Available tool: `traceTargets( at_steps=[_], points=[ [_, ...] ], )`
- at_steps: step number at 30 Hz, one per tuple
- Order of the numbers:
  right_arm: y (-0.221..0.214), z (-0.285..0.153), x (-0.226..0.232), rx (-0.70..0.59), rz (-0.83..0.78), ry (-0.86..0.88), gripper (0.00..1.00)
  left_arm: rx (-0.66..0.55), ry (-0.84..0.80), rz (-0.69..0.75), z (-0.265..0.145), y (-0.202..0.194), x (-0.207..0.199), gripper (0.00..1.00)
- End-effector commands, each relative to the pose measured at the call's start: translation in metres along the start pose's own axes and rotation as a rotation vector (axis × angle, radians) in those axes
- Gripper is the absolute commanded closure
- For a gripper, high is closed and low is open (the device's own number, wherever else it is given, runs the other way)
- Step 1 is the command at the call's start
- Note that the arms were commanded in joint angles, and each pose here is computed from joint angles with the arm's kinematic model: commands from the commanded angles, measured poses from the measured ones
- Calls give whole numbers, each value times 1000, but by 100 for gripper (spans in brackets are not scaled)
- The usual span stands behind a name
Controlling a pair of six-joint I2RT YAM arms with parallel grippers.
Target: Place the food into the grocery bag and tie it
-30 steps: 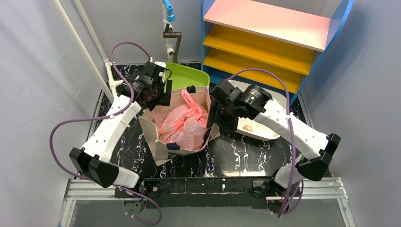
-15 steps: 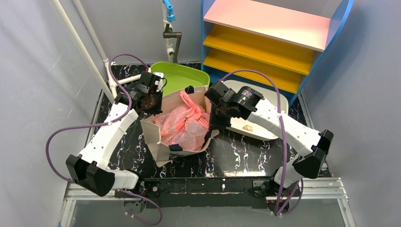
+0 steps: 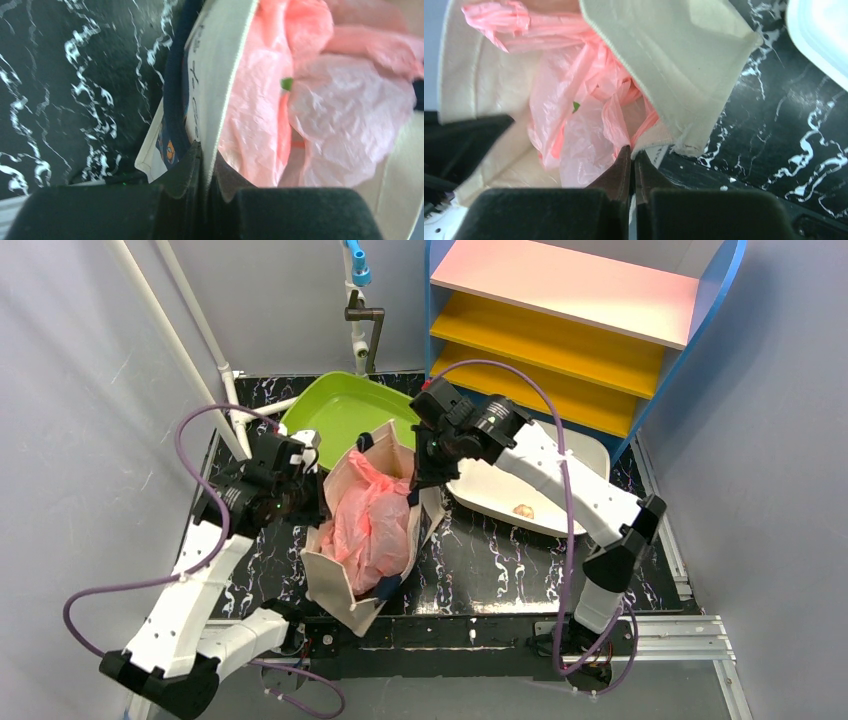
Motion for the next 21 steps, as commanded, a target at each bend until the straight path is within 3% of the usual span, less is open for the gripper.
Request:
traceTargets(
  at_steps=[1, 7, 12, 21],
  points=[
    [37, -3, 49, -89, -70, 231, 99, 14, -139, -126, -17, -23, -18, 100],
    [43, 13, 79, -28, -113, 366, 99, -25, -265, -158, -16, -36, -30, 100],
    [47, 28, 84, -28, -90, 373, 99, -74, -364, -168, -12, -32, -41, 100],
    [73, 28, 51, -187, -124, 315, 99, -118, -517, -204, 18, -10, -61, 100]
  ],
)
Point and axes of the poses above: each gripper's point midway between its finger pads, its own z axis out along the fingers, its own x axis along the line the jaws close on, y = z × x, the point moved 5 cm from there along -z, back along the fingers, and after that the axes turned 11 degrees about z, right-handed, at the moved point
